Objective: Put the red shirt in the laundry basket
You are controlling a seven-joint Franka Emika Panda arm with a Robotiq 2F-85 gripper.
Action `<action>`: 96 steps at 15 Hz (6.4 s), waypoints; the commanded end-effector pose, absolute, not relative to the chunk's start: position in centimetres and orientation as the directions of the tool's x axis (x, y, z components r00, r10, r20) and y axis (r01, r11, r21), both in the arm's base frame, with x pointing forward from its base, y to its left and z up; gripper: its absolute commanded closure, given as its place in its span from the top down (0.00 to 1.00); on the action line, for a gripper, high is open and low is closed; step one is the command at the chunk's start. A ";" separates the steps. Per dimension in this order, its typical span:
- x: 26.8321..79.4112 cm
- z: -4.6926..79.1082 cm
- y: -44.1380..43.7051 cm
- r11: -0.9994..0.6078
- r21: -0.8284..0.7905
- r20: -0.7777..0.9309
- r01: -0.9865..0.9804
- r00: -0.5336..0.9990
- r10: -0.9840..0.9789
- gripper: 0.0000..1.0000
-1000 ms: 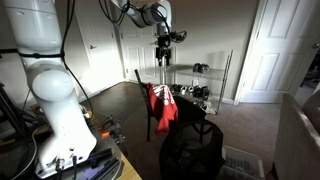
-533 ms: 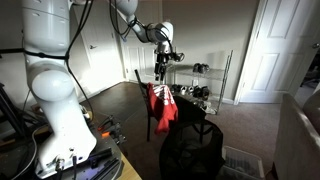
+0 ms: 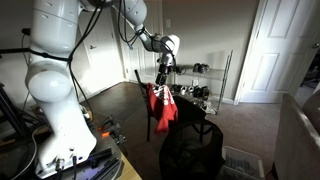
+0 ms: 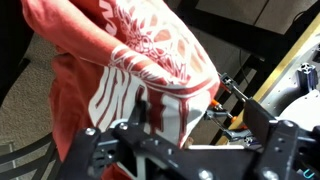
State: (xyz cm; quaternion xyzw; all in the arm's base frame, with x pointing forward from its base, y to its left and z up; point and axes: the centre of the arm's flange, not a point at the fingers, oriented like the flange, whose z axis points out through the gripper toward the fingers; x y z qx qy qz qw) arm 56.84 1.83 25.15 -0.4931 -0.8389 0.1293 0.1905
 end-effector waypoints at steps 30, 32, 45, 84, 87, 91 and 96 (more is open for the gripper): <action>56.6 27.5 3.5 0.609 -0.346 0.239 0.714 -0.560 0.793 0.31; 56.8 27.6 3.4 0.609 -0.343 0.237 0.715 -0.562 0.793 0.18; 55.0 31.5 3.3 0.611 -0.281 0.189 0.740 -0.581 0.792 0.00; 52.8 37.4 2.5 0.582 -0.167 0.078 0.796 -0.578 0.812 0.01; 50.9 40.0 1.7 0.555 -0.113 0.051 0.824 -0.553 0.832 0.01; 49.3 43.1 0.3 0.455 -0.042 0.052 0.889 -0.453 0.890 0.01; 51.1 45.2 -2.1 0.207 0.017 0.022 0.978 -0.207 0.978 0.01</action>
